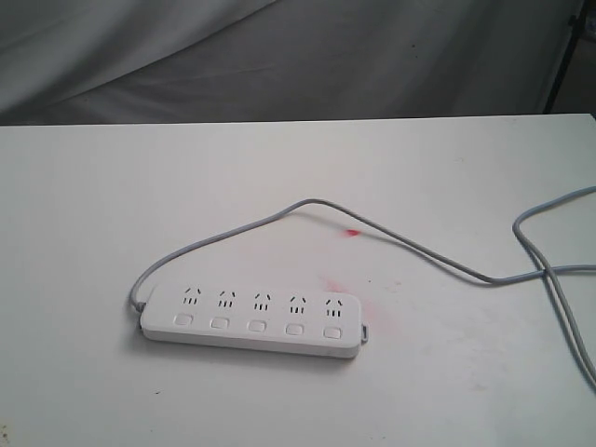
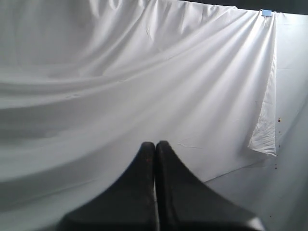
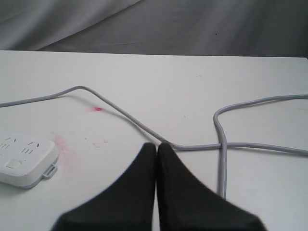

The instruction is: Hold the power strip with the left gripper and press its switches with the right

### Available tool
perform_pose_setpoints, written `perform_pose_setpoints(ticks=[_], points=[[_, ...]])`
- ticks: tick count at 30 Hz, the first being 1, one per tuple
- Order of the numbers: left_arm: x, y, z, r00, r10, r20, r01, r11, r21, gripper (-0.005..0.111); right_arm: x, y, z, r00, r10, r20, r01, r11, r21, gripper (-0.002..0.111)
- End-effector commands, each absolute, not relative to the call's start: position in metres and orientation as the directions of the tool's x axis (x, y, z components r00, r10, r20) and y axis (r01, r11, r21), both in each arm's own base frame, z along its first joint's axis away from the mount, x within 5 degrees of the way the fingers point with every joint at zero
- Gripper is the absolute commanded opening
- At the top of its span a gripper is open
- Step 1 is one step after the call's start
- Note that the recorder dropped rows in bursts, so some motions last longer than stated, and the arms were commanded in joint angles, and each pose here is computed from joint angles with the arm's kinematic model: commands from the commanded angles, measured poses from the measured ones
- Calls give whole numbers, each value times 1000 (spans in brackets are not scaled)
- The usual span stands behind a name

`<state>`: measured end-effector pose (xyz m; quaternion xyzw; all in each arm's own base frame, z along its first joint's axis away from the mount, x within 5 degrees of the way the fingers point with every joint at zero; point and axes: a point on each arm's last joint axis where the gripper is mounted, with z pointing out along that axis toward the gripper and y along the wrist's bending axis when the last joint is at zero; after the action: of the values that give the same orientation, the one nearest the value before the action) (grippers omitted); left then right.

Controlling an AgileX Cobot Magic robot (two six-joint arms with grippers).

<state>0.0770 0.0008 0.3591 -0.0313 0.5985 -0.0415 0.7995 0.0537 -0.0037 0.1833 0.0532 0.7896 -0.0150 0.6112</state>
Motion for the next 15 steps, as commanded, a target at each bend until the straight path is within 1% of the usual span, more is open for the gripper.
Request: perform_pose_setpoints(ticks=[1, 8, 15], points=[[74, -1, 348, 275, -65, -959, 40, 998, -56, 0, 53, -4, 182, -247, 51, -968, 101, 995, 27, 0], [59, -5, 330, 316, -38, -948, 85, 996, -12, 0, 53, -4, 182, -247, 51, -968, 101, 995, 27, 0], [37, -3, 305, 340, -33, -940, 86, 996, -4, 0, 53, -4, 182, -247, 51, -968, 101, 995, 27, 0]])
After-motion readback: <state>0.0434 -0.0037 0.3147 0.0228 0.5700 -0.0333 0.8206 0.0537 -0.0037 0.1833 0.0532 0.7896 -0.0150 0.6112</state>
